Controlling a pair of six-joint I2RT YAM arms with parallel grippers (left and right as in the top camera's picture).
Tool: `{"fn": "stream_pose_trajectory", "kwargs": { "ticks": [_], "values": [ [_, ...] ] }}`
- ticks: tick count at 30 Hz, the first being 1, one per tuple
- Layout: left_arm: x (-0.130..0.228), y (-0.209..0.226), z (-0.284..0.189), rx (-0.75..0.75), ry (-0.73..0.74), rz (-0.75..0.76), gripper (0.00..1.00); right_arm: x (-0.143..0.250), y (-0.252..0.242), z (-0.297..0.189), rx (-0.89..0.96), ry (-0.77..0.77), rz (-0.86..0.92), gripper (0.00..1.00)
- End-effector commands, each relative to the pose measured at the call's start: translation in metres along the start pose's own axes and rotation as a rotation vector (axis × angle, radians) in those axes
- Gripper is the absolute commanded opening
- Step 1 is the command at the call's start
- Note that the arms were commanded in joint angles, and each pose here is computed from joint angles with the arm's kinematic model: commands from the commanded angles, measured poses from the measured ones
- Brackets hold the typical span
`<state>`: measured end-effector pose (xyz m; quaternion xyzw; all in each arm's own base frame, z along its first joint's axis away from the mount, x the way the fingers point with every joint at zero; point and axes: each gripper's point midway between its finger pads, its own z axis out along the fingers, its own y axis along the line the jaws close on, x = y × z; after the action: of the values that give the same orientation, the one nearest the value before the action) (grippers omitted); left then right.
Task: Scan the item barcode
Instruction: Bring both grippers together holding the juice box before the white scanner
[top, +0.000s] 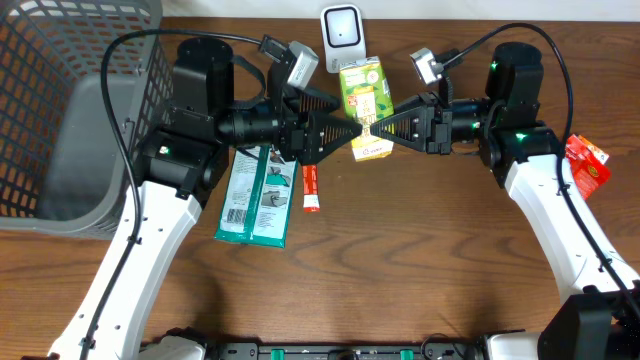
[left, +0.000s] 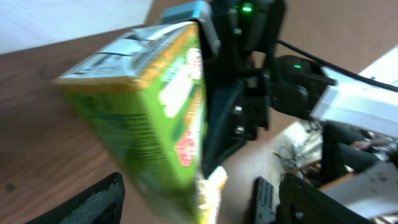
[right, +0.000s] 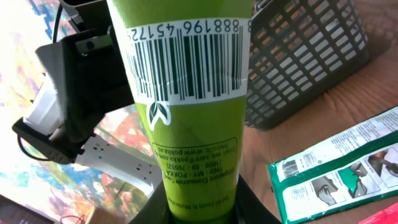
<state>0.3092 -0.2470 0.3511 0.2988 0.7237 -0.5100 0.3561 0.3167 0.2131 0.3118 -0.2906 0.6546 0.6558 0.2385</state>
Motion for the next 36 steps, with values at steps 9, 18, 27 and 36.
{"fn": "stream_pose_trajectory", "kwargs": {
  "ticks": [9, 18, 27, 36],
  "values": [
    [-0.021, 0.010, -0.003, -0.088, -0.067, 0.086, 0.85, -0.009, 0.029, 0.011, -0.075, 0.041, -0.055, 0.01],
    [-0.021, -0.008, -0.001, 0.010, -0.062, 0.108, 0.84, -0.010, 0.038, 0.024, -0.101, 0.064, -0.086, 0.01],
    [-0.020, -0.013, -0.002, 0.040, -0.054, 0.090, 0.64, -0.019, 0.026, 0.025, -0.028, 0.013, -0.088, 0.01],
    [-0.020, -0.013, -0.001, 0.039, -0.054, 0.089, 0.52, -0.025, 0.018, 0.028, 0.025, -0.023, -0.090, 0.01]
  ]
}}
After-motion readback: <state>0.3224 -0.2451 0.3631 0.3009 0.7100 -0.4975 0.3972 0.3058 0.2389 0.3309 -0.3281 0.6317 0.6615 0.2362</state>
